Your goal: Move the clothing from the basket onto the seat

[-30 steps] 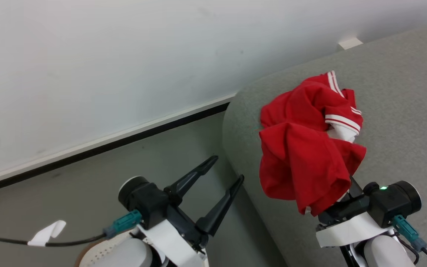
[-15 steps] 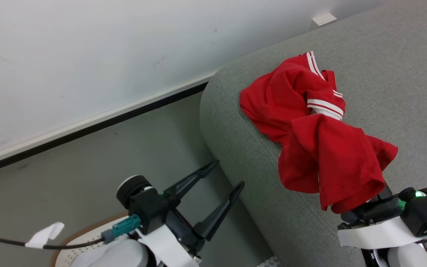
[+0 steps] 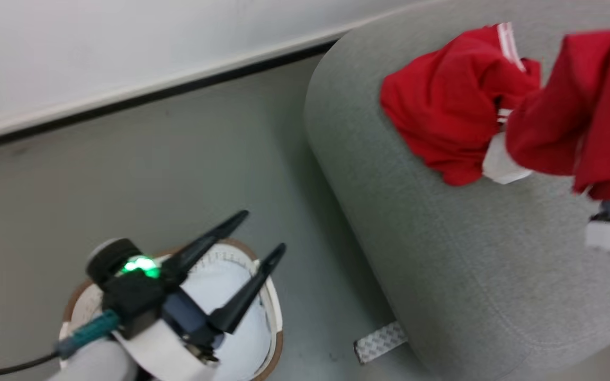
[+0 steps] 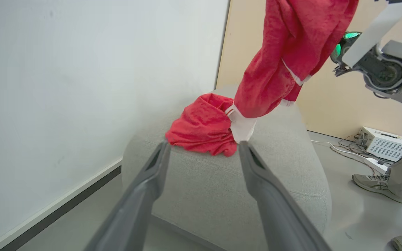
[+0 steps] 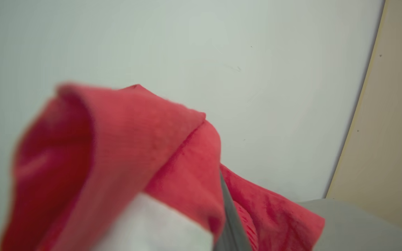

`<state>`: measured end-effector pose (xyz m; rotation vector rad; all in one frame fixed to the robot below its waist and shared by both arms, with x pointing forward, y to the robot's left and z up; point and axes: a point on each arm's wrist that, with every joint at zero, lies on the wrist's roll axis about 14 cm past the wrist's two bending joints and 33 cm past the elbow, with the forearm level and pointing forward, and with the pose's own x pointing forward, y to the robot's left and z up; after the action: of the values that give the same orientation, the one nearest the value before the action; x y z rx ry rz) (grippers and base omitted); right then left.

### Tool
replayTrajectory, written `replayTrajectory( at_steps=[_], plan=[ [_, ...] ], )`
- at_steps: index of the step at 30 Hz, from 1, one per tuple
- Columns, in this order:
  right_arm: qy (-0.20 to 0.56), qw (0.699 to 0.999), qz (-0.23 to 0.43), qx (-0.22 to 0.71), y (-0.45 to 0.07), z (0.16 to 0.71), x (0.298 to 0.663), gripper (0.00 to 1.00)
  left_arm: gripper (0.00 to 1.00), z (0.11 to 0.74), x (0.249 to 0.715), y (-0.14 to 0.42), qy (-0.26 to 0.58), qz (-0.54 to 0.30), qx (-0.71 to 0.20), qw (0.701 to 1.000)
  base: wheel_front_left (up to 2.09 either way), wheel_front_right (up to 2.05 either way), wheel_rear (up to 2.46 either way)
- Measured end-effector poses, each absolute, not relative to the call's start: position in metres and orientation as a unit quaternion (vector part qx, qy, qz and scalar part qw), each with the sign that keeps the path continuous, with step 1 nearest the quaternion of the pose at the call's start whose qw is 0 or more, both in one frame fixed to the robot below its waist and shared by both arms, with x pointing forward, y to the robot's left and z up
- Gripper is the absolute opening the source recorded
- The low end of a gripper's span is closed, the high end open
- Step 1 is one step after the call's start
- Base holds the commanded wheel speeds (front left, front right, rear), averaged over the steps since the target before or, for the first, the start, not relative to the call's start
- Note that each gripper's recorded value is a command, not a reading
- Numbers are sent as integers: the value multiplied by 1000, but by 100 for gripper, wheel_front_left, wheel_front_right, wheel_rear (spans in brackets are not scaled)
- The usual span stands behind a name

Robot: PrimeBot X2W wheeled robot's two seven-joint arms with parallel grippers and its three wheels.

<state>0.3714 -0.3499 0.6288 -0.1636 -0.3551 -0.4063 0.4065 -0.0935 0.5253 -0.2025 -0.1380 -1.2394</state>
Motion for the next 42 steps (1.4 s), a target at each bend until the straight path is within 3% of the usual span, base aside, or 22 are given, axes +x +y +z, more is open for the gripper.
replayTrajectory(
  at_steps=[13, 17, 27, 35, 39, 42],
  plan=[
    [-147, 937, -287, -135, -406, 648, 436, 0, 100, 467, 450, -20, -6, -519, -89, 850, 0, 0, 0],
    [-92, 933, -317, -144, -424, 628, 443, 0, 100, 452, 456, -5, 9, -506, -84, 858, 0, 0, 0],
    [87, 903, -393, -153, -461, 539, 417, 0, 100, 431, 469, 21, 27, -483, -80, 872, 0, 0, 0],
    [246, 882, -391, -92, -460, 437, 374, 0, 100, 424, 471, 25, 33, -482, -83, 871, 0, 0, 0],
    [269, 879, -384, -85, -456, 417, 364, 0, 100, 425, 471, 25, 31, -484, -84, 871, 0, 0, 0],
    [275, 879, -380, -84, -454, 410, 359, 69, 100, 425, 470, 24, 31, -485, -84, 870, 0, 0, 0]
  ],
)
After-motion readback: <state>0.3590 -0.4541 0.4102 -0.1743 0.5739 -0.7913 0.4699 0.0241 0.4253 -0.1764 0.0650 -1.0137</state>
